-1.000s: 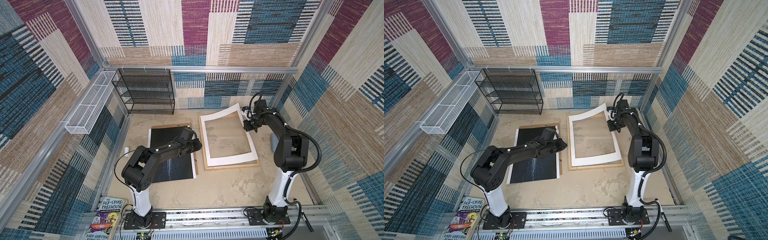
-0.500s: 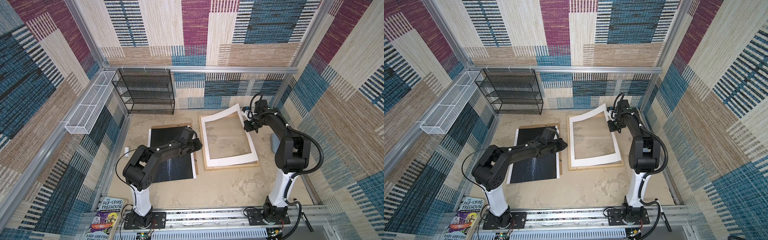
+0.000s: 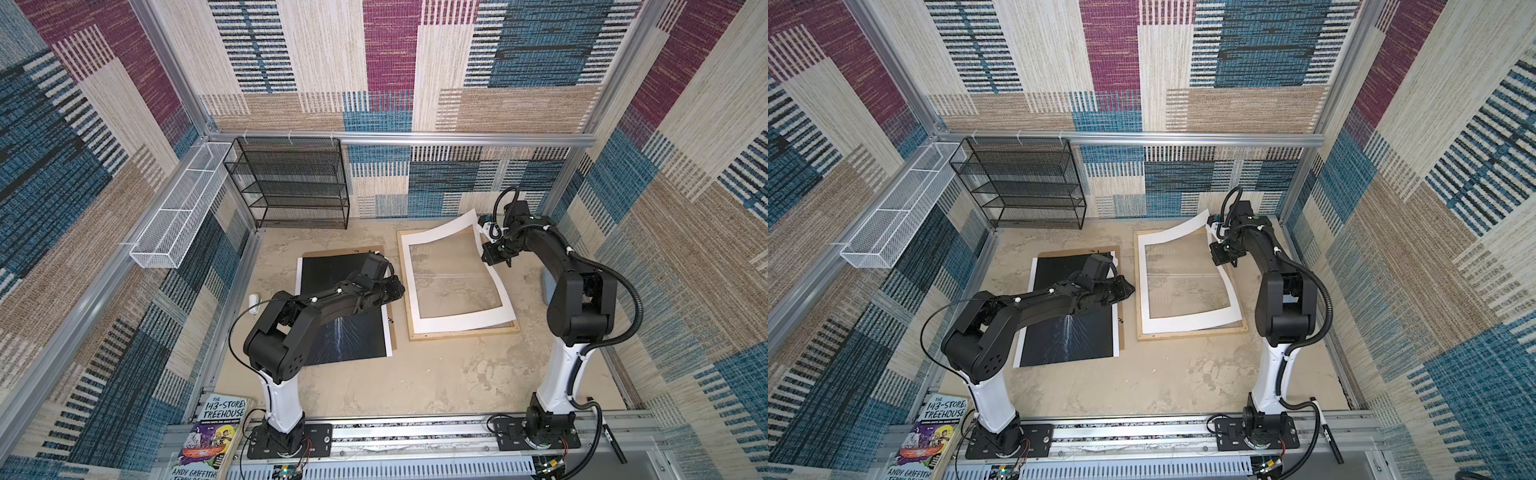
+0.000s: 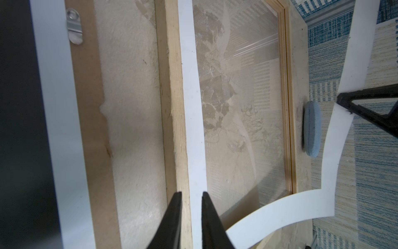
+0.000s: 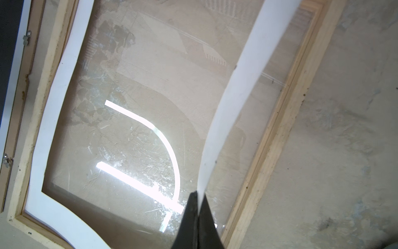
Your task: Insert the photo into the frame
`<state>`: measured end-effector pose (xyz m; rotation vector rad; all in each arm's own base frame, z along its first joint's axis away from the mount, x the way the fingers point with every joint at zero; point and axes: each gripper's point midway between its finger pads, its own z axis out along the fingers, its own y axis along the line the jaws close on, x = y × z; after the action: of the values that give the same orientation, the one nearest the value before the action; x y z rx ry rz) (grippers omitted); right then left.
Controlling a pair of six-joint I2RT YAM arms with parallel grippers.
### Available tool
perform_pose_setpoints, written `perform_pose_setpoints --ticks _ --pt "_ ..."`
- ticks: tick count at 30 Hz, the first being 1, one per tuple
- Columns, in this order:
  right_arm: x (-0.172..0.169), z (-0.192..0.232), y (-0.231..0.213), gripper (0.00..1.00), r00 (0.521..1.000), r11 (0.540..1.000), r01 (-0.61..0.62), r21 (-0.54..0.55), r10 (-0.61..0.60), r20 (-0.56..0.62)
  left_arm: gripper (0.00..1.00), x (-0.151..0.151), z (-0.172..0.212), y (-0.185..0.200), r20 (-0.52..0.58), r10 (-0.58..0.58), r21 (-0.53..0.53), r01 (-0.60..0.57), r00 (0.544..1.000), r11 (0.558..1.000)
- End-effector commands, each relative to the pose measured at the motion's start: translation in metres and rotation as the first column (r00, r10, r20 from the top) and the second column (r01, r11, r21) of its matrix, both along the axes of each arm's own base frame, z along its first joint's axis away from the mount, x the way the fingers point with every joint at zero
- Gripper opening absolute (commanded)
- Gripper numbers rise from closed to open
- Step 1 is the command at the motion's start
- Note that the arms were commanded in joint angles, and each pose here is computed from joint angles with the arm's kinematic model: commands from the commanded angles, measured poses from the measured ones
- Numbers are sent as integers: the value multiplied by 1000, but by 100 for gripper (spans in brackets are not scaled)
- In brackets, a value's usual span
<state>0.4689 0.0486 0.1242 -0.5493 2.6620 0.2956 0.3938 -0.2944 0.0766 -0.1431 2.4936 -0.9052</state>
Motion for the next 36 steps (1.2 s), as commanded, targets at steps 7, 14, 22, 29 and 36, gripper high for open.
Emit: perform_pose_setpoints --ticks 7,14,22,29,36 --pt "1 1 -5 21 1000 999 29 -25 -29 4 22 -2 -1 2 7 -11 8 11 1000 1000" --pt "2 0 -12 31 998 997 60 -54 -60 7 23 -4 -3 2 4 -14 9 14 1000 1000" --pt "2 -5 -22 37 996 990 94 -104 -94 8 23 -4 -3 2 3 -12 8 12 1000 1000" --pt "5 -14 -45 46 985 961 173 -214 -171 28 23 -5 -4 2 0 -18 7 18 1000 1000" --pt "9 -7 -52 51 977 948 212 -238 -204 61 24 -6 -6 4 -1 -15 10 15 1000 1000"
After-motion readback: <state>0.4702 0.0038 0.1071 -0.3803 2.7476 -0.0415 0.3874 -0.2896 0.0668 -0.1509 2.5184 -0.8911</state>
